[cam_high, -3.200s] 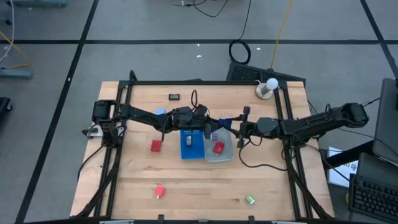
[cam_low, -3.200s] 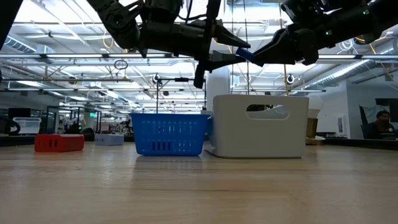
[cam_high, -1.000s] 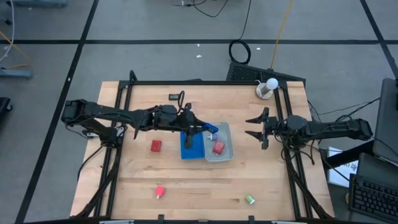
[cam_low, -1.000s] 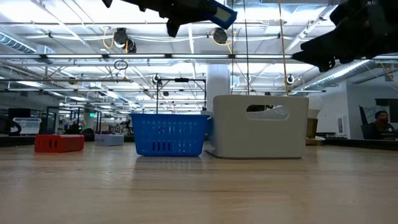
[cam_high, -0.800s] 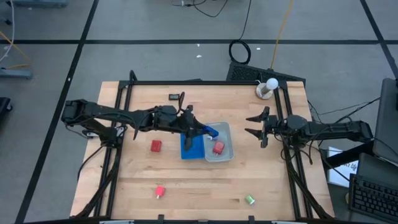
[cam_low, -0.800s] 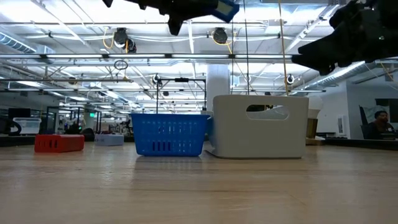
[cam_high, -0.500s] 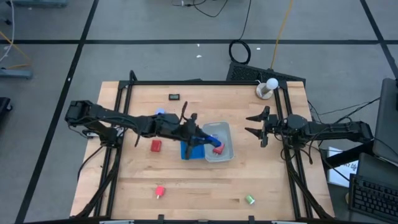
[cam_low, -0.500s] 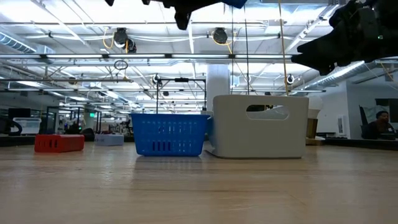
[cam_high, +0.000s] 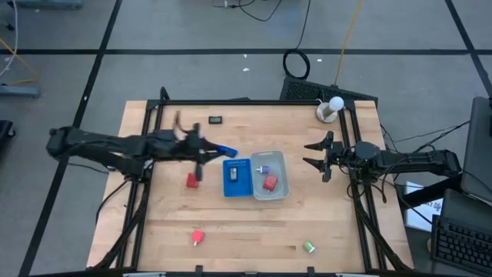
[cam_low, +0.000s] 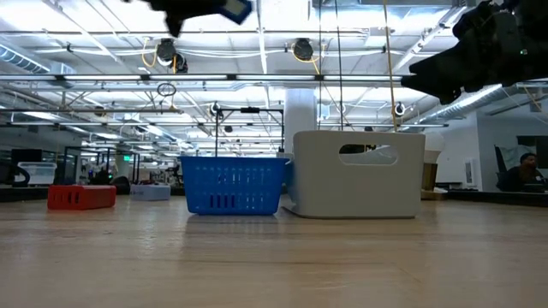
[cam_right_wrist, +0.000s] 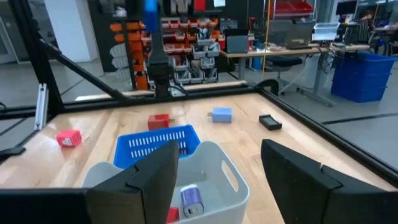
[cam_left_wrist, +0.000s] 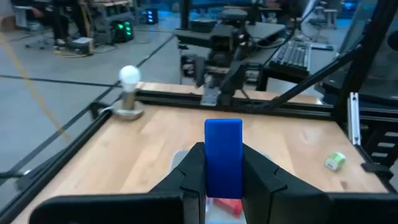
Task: Pick & Place Office items
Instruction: Put the blue digital timer into the blue bin
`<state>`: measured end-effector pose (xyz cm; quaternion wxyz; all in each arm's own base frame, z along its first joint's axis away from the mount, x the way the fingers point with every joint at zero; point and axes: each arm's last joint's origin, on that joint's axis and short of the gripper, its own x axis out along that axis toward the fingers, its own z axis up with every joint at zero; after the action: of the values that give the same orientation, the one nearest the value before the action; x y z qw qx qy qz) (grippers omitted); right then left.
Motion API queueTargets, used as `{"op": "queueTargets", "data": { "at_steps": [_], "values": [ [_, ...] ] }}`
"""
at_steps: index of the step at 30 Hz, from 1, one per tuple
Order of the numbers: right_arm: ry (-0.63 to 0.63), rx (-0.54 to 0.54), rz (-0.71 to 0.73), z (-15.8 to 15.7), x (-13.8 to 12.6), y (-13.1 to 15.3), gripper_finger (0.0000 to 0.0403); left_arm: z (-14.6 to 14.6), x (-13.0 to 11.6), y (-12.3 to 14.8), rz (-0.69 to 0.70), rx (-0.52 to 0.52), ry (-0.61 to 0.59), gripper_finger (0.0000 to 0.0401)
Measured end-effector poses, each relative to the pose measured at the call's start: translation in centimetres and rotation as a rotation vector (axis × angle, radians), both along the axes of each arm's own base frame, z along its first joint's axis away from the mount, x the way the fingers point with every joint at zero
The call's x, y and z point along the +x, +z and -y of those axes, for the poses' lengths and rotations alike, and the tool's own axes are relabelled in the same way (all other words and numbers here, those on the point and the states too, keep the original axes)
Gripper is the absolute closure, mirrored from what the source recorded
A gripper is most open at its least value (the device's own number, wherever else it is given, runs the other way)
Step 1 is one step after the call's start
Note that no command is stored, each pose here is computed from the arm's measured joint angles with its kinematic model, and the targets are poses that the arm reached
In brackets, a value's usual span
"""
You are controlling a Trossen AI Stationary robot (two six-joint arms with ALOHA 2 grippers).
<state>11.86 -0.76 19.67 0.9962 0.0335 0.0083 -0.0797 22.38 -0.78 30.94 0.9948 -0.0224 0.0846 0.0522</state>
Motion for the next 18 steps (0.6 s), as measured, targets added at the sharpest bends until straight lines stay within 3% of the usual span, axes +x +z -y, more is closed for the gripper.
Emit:
{"op": "queueTargets", "data": {
  "at_steps": [8, 15, 18],
  "values": [
    [-0.002, -0.002, 0.011, 0.0, 0.0, 0.1, 0.0181, -0.5, -6.4, -3.3, 0.078, -0.064, 0.089, 0.0342],
    [-0.006, -0.005, 0.019, 0.0, 0.0, 0.2, 0.0181, -0.6, -8.1, -7.4, 0.125, -0.126, 0.088, 0.0342],
    [-0.007, -0.005, 0.019, 0.0, 0.0, 0.2, 0.0181, -0.4, -8.2, -9.3, 0.125, -0.135, 0.015, 0.0342]
  ]
}}
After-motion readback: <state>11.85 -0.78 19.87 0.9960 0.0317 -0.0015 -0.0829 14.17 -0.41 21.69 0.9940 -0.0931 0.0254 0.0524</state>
